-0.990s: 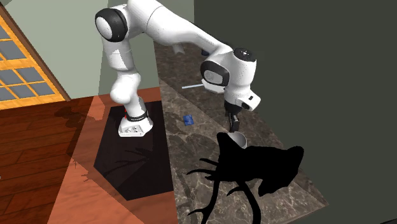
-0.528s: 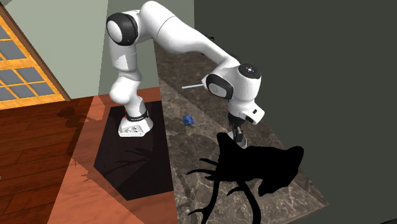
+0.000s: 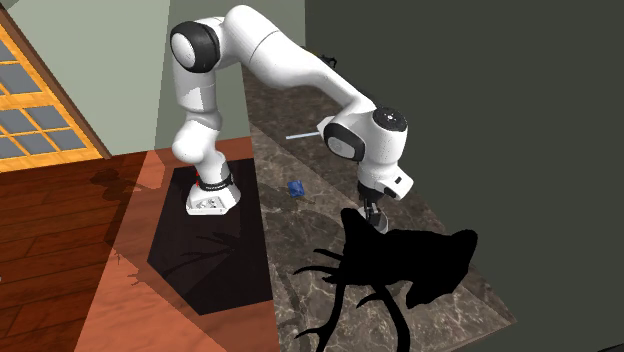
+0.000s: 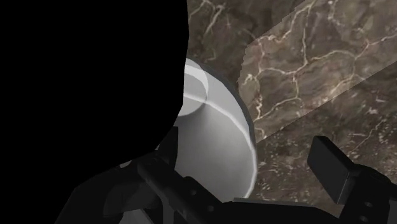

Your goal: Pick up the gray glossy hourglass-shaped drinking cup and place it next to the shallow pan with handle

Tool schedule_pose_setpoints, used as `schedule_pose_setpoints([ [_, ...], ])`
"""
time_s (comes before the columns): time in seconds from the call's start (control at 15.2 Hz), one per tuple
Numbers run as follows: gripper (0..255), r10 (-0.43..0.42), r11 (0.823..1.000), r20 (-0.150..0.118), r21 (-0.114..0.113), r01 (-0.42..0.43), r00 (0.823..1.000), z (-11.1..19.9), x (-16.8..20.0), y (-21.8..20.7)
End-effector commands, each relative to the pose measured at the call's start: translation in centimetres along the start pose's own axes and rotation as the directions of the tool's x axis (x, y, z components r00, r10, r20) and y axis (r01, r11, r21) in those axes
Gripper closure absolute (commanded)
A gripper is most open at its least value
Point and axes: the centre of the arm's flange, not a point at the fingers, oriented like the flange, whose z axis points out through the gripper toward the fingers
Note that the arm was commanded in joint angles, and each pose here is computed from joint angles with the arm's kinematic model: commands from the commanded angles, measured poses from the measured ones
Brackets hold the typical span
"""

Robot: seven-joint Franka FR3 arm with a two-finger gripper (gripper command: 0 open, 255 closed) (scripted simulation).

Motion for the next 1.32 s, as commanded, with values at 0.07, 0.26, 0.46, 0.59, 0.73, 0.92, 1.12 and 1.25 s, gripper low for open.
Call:
schedule_pose_setpoints([
  [0.07, 0, 0.000, 1.000, 0.000, 0.000, 0.000, 1.000, 0.0, 0.0, 0.0],
  [0.26, 255, 0.000, 1.000, 0.000, 0.000, 0.000, 1.000, 0.0, 0.0, 0.0],
  [0.46, 255, 0.000, 1.000, 0.000, 0.000, 0.000, 1.000, 0.0, 0.0, 0.0],
  [0.59, 255, 0.000, 1.000, 0.000, 0.000, 0.000, 1.000, 0.0, 0.0, 0.0],
  [0.73, 255, 0.000, 1.000, 0.000, 0.000, 0.000, 1.000, 0.0, 0.0, 0.0],
  [0.92, 255, 0.000, 1.000, 0.000, 0.000, 0.000, 1.000, -1.6, 0.0, -0.1],
  [1.12, 255, 0.000, 1.000, 0.000, 0.000, 0.000, 1.000, -3.1, 0.1, -0.3],
  [1.25, 255, 0.000, 1.000, 0.000, 0.000, 0.000, 1.000, -4.2, 0.1, -0.4],
])
